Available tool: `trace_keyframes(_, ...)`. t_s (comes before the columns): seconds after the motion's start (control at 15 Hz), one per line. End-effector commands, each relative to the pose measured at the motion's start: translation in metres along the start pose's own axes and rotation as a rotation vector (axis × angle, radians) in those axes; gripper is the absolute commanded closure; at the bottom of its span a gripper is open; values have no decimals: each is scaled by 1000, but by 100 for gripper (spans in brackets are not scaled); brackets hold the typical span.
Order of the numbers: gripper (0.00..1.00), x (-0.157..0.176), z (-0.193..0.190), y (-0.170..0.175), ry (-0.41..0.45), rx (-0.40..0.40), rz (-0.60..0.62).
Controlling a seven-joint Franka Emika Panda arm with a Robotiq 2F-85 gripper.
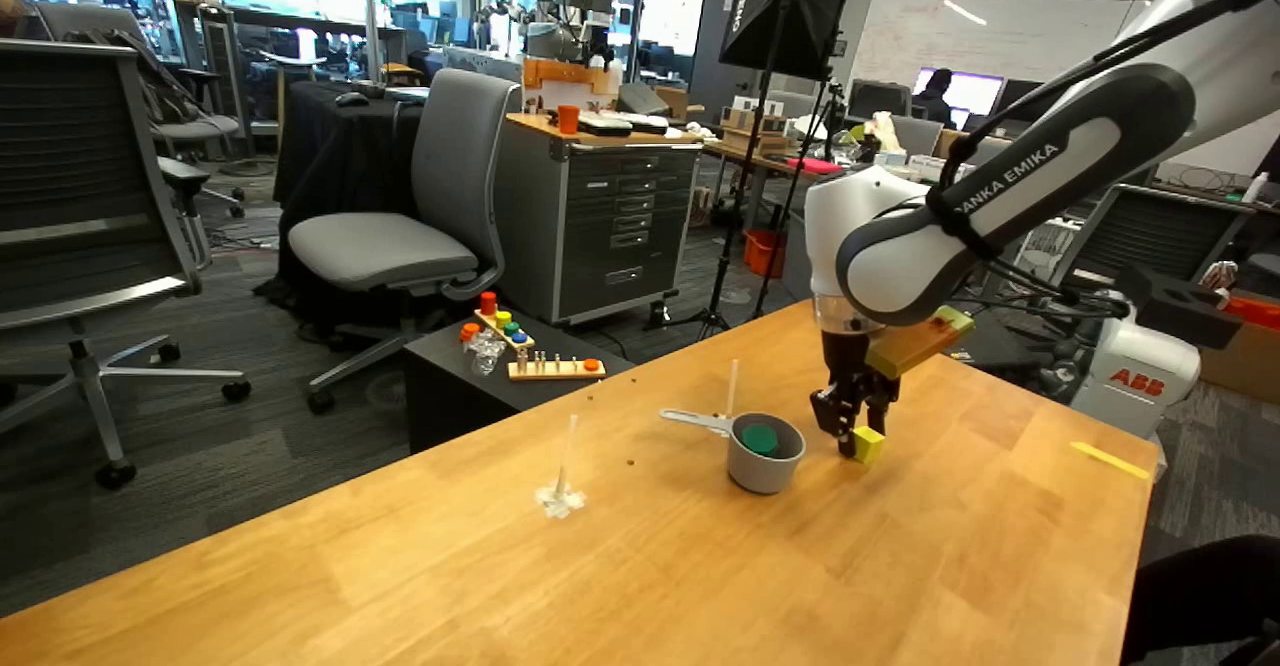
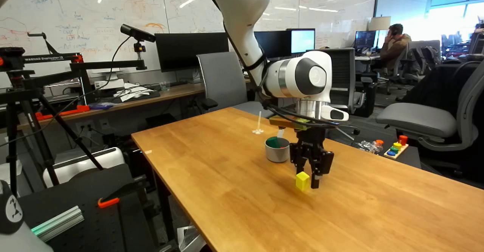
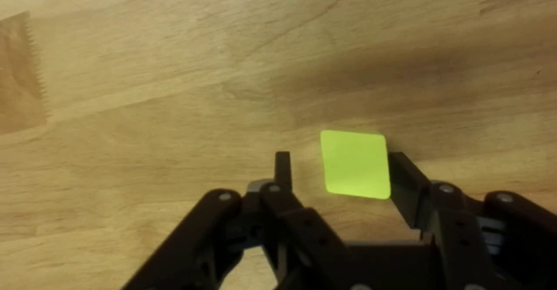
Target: Put the cubes in the mug cup
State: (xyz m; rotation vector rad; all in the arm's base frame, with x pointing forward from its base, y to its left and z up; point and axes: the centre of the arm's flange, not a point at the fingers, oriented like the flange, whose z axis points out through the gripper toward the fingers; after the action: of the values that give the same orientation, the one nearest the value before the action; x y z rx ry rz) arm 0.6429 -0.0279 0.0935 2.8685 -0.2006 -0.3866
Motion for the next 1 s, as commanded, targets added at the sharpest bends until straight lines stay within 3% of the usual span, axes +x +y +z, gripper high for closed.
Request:
trace_keyframes(0.0, 73, 3, -2, 8, -1, 17, 61)
trace_keyframes(0.2, 93, 3, -1, 14, -11, 30, 87)
trace_keyframes(0.53, 92, 5, -11, 15, -10, 49, 102)
trace_keyframes(0.93, 92, 4, -86, -48, 104, 80, 17)
